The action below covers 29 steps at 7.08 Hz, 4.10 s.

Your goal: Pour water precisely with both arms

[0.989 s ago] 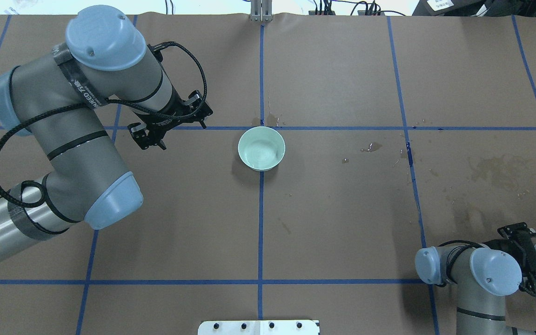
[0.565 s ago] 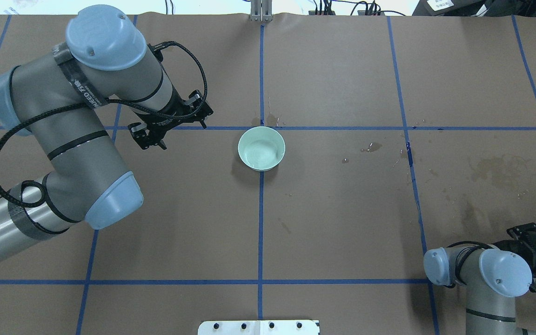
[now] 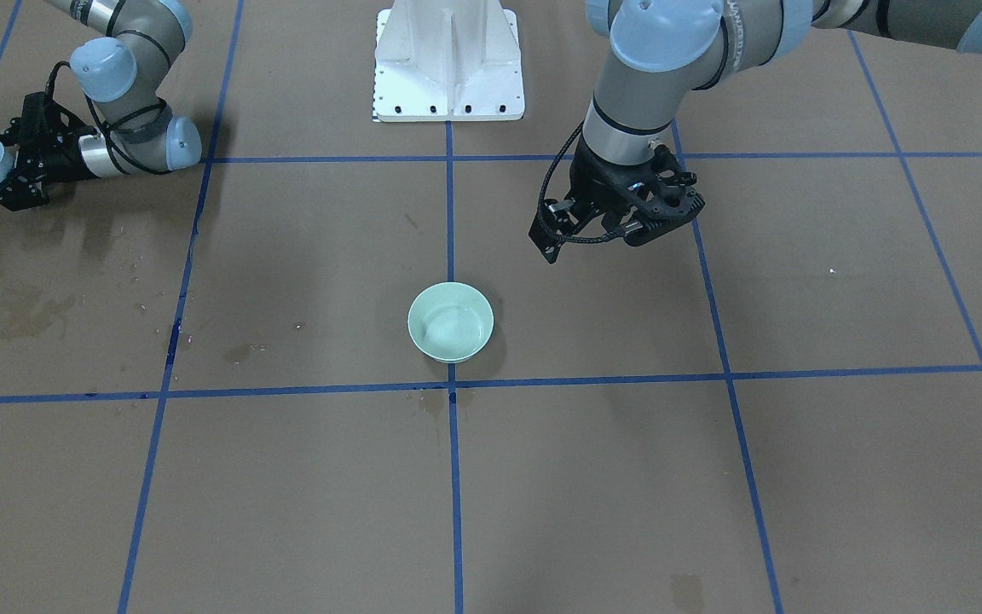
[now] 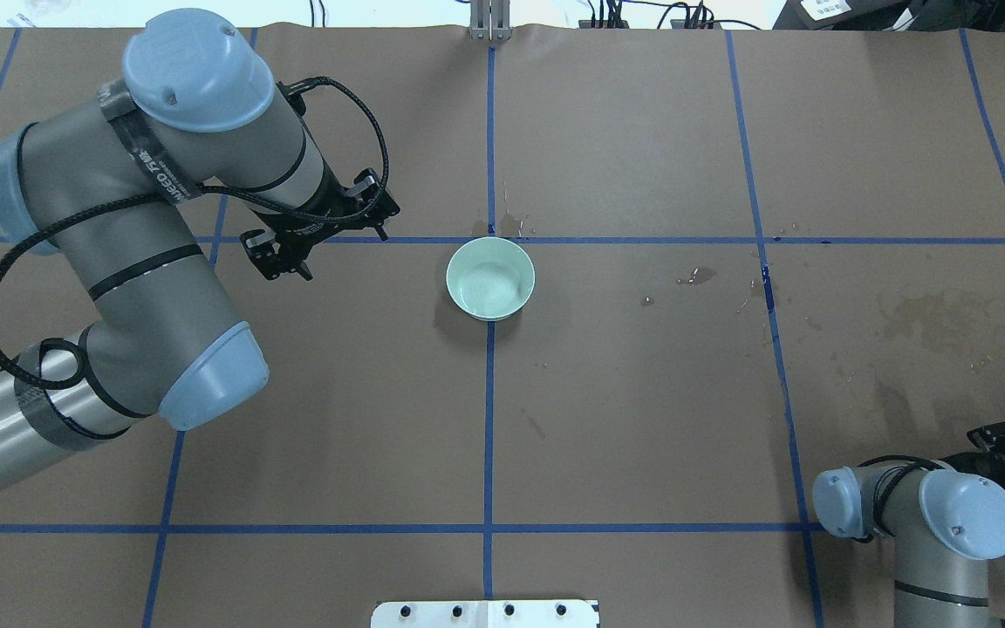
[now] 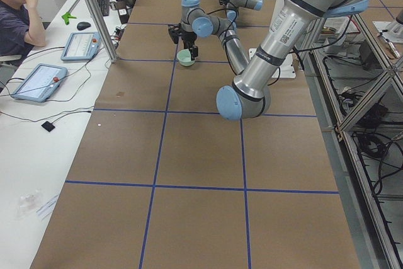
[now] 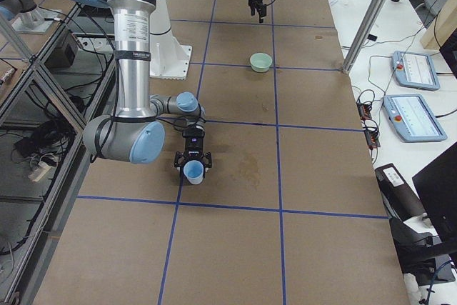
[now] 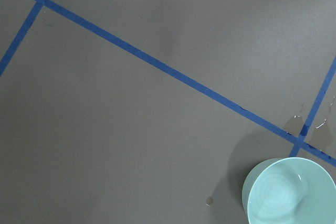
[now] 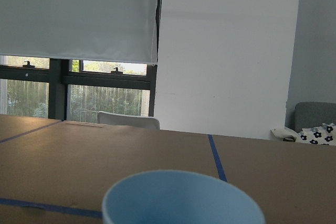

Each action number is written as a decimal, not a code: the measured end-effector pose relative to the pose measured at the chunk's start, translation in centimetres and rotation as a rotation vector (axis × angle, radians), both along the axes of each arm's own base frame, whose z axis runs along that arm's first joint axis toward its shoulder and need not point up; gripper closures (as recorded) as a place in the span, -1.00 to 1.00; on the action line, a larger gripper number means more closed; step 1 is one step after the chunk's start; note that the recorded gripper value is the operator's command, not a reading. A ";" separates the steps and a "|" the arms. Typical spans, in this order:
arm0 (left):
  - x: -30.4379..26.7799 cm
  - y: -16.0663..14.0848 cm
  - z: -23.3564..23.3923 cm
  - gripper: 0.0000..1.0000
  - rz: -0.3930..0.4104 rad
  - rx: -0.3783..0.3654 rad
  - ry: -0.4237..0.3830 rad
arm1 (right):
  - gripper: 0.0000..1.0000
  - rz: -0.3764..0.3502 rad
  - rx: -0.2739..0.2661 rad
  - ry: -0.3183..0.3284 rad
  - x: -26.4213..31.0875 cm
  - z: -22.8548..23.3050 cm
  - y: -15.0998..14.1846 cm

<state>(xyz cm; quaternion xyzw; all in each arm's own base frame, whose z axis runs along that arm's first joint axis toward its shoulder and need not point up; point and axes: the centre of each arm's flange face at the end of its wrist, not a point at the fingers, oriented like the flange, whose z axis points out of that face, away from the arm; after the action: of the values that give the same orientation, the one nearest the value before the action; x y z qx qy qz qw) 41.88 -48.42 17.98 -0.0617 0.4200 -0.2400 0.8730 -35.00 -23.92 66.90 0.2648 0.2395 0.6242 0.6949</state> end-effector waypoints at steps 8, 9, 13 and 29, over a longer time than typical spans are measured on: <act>-0.1 0.1 -0.1 -1.00 0.001 0.002 0.002 | 1.00 -0.101 0.120 -0.018 5.7 -0.9 -1.1; -0.1 0.1 -0.2 -1.00 0.001 0.003 0.004 | 1.00 -0.149 0.127 -0.014 8.1 -1.1 -3.1; -0.1 0.1 -0.5 -1.00 0.002 0.007 0.008 | 1.00 -0.334 0.132 0.023 19.3 -3.3 -15.8; -10.4 -7.5 6.6 -1.00 0.027 0.130 -0.139 | 1.00 -1.614 1.342 -0.302 4.9 -30.0 -29.9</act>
<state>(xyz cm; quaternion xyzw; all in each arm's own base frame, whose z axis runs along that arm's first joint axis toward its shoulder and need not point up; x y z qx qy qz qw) 31.48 -55.92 24.54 0.0062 0.3722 -0.2043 0.9054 -30.09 -53.80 36.90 0.5945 -0.4900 0.0089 0.6375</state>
